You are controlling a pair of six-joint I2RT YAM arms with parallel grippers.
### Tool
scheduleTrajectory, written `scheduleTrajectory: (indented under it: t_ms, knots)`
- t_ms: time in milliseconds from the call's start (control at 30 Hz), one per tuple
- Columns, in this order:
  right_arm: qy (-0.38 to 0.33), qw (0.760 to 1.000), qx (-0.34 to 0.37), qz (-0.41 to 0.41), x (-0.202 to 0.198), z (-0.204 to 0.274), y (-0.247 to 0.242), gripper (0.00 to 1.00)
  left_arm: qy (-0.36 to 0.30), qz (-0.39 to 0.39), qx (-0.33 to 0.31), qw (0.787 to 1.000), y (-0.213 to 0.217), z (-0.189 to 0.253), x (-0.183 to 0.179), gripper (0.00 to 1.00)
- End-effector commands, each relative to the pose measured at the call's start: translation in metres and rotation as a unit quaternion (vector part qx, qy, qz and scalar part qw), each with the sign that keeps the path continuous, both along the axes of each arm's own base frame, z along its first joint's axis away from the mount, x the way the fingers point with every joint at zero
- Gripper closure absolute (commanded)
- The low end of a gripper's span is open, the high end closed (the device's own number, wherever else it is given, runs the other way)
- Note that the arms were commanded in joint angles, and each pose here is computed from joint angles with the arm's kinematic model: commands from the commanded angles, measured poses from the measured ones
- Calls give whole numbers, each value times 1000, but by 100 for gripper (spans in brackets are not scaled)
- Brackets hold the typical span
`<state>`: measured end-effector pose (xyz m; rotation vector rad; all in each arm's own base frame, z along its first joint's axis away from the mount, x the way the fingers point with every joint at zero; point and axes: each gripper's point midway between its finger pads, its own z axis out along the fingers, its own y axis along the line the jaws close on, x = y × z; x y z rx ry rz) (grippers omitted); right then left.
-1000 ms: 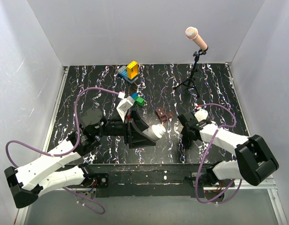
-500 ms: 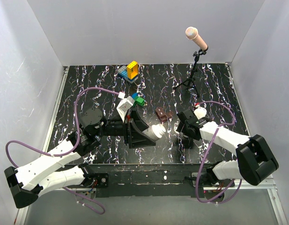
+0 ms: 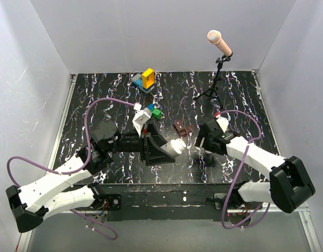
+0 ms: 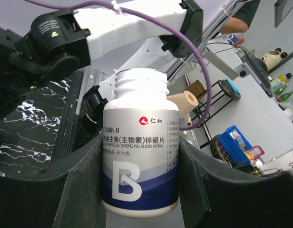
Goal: Sort the pills into containers
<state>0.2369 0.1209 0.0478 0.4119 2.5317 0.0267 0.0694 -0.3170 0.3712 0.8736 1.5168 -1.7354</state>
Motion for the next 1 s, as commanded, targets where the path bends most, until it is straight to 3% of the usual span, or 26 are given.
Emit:
scheduleTrajectory:
  t_ms: [0,300,467,733,967]
  knots:
    - [-28,997,31,62,9,33,18,6,-3,31,14,999,-2,-13,12,100]
    - [-89,983,95,133,-2,95,34,4,-7,86,53,995,2,-46,30,100]
    - [-127,959,141,211,-16,135,50,4,-11,106,82,991,6,-63,36,100]
    - [-131,930,188,288,-34,168,70,5,-53,137,91,985,15,-71,44,100]
    - [-173,860,283,387,-58,226,105,5,-60,133,98,984,17,-74,43,100]
